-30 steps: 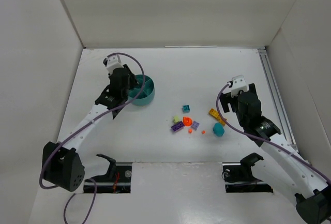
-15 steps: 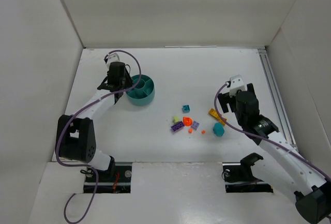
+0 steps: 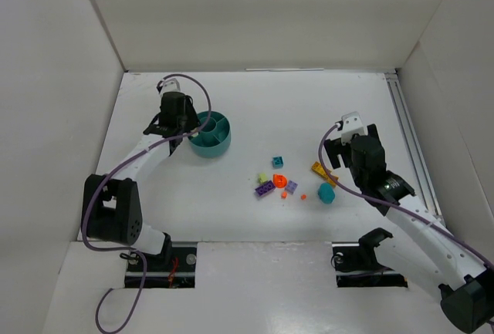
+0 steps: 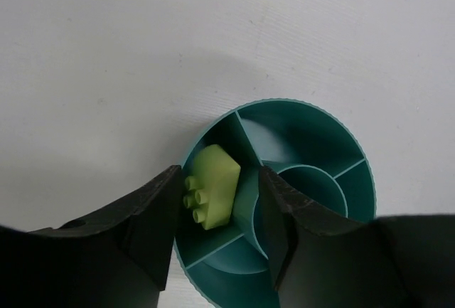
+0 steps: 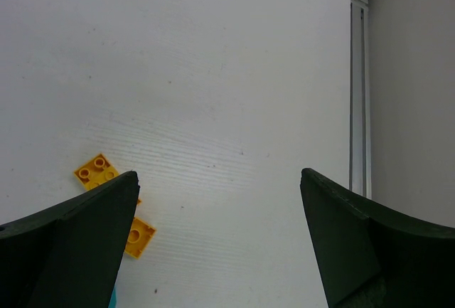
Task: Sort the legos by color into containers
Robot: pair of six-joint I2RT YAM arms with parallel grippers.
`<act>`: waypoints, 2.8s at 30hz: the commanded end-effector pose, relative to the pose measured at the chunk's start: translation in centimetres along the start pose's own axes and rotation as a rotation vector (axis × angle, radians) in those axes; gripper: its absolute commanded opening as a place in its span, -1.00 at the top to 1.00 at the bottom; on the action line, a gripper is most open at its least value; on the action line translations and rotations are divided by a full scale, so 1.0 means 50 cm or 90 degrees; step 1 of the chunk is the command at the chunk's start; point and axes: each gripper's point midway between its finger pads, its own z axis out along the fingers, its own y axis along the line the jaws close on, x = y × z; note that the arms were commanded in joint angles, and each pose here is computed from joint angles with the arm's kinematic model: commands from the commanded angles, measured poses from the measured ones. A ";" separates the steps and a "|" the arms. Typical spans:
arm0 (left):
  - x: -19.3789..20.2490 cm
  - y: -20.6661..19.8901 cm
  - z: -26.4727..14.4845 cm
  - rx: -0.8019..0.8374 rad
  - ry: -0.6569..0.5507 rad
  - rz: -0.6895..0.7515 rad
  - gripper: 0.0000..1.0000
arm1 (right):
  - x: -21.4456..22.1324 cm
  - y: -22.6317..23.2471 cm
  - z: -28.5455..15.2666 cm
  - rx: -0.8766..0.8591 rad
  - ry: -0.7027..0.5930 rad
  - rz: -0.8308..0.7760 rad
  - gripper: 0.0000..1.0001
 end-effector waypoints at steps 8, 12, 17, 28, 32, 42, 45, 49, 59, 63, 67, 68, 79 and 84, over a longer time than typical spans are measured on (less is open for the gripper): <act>-0.074 -0.052 -0.106 0.096 -0.076 -0.010 -0.49 | -0.021 -0.003 -0.005 -0.004 -0.023 0.010 -0.99; -0.068 -0.124 -0.190 0.193 -0.108 0.007 -1.00 | -0.013 0.027 0.004 -0.049 -0.006 -0.003 -0.99; -0.004 -0.207 -0.246 0.299 -0.075 0.052 -1.00 | 0.003 0.079 0.018 -0.132 0.033 -0.032 -0.99; 0.233 -0.320 -0.260 0.368 0.087 0.145 -1.00 | 0.018 0.125 0.040 -0.193 0.075 -0.050 -0.81; 0.307 -0.347 -0.246 0.329 0.130 0.181 -0.89 | 0.025 0.107 0.036 -0.164 0.099 -0.043 -0.96; 0.402 -0.350 -0.196 0.303 0.192 0.214 -0.63 | 0.055 0.059 0.031 -0.091 0.136 -0.019 -0.99; 0.423 -0.358 -0.188 0.302 0.209 0.224 -0.56 | 0.061 0.054 0.030 -0.086 0.138 -0.016 -0.99; 0.446 -0.371 -0.169 0.294 0.224 0.236 -0.43 | 0.063 0.047 0.026 -0.081 0.135 -0.011 -0.99; 0.460 -0.367 -0.142 0.256 0.233 0.237 0.21 | 0.082 0.043 0.023 -0.076 0.143 -0.010 -0.99; 0.471 -0.372 -0.135 0.246 0.240 0.254 0.29 | 0.084 0.038 0.024 -0.072 0.145 -0.007 -0.99; 0.481 -0.370 -0.139 0.240 0.247 0.266 0.29 | 0.084 0.038 0.024 -0.072 0.145 -0.007 -0.99; 0.479 -0.369 -0.137 0.236 0.243 0.266 0.29 | 0.084 0.038 0.024 -0.072 0.145 -0.007 -0.99; 0.464 -0.357 -0.140 0.212 0.232 0.259 0.54 | 0.094 0.035 0.025 -0.069 0.152 -0.013 -0.99; 0.386 -0.363 -0.162 0.196 0.164 0.234 0.76 | 0.094 0.035 0.025 -0.069 0.152 -0.013 -0.99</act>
